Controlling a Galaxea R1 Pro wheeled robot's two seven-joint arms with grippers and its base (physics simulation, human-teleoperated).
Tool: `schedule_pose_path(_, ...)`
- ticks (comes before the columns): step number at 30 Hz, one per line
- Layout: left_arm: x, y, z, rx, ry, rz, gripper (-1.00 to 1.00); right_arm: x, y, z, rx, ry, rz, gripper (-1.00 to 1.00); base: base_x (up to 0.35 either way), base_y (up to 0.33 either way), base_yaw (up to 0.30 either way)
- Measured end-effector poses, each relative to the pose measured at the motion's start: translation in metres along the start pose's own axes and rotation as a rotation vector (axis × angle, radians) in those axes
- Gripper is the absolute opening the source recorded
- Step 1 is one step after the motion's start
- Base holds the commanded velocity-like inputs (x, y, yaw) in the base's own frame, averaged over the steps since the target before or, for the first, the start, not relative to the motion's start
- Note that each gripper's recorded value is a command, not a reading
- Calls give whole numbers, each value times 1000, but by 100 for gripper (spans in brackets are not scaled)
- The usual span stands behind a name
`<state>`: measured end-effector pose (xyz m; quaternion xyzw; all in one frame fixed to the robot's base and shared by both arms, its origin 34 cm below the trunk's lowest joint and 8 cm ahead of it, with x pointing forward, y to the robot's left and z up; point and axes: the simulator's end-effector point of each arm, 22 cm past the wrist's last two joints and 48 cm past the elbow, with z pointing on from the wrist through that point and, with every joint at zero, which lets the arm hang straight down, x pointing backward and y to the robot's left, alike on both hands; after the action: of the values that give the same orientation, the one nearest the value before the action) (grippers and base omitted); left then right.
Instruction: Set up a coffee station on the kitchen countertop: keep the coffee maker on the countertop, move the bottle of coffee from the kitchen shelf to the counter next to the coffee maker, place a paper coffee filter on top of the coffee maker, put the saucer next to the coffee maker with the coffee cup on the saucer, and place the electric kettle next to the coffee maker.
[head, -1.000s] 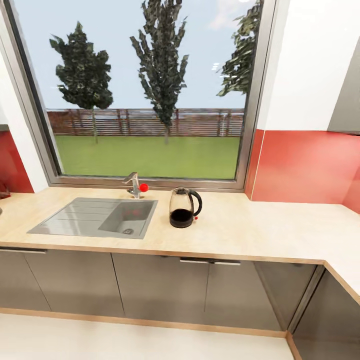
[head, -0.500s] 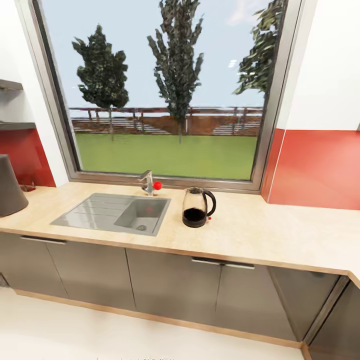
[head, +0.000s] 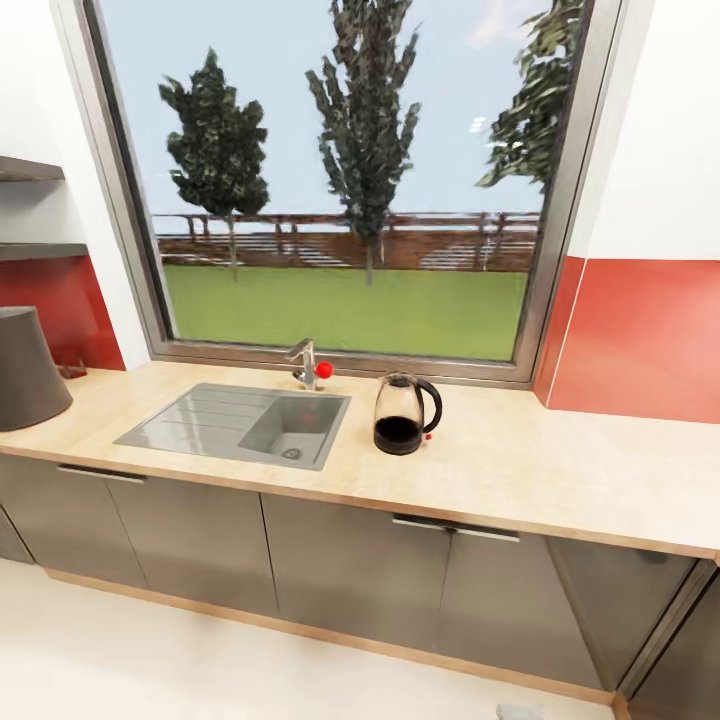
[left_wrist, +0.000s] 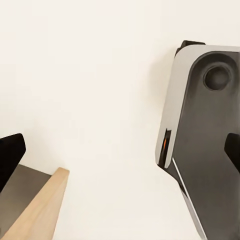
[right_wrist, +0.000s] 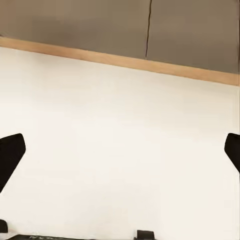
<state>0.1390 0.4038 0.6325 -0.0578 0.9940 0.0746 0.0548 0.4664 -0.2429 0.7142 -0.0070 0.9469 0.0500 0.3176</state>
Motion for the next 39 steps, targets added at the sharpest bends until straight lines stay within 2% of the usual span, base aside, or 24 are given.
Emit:
schedule_pose_path(2, 0, 0, 0, 0, 1, 1, 100, -31, 4, 0, -9, -64, -7, 100, 0, 0, 1)
schedule_pose_path(3, 1, -1, 0, 2, 2, 4, 100, -75, 10, -4, -21, -155, -17, 100, 0, 0, 0)
schedule_pose_path(4, 1, -1, 0, 2, 2, 6, 100, -92, 13, -7, -26, -192, -20, 100, 0, 0, 0)
schedule_pose_path(5, 1, -2, 0, 5, 5, 14, 100, -135, 19, -16, -37, -283, -29, 100, 0, 0, 0)
schedule_pose_path(6, 2, -3, 0, 6, 7, 15, 100, -207, 31, -42, -58, -444, -44, 100, 0, 0, 0)
schedule_pose_path(9, 4, -4, 0, 8, 14, 17, 100, -268, 43, -76, -78, -588, -56, 100, 0, 0, 0)
schedule_pose_path(10, 4, -4, 0, 8, 16, 20, 100, -300, 50, -99, -91, -665, -62, 100, 0, 0, 0)
schedule_pose_path(11, 4, -5, 0, 10, 17, 22, 100, -318, 56, -114, -101, -705, -64, 100, 0, 0, 0)
schedule_pose_path(15, 5, -6, 0, 12, 18, 24, 100, -355, 72, -151, -130, -757, -69, 100, 0, 0, 0)
schedule_pose_path(21, 3, -4, 0, 9, 13, 22, 100, -390, 81, -195, -148, -849, -80, 100, 0, 0, 0)
schedule_pose_path(30, 5, -3, 0, 8, 20, 19, 100, -415, 82, -212, -147, -894, -91, 100, 41, 0, 0)
schedule_pose_path(39, 6, -4, 0, 9, 21, 18, 100, -425, 78, -215, -142, -908, -105, 100, 296, 0, 0)
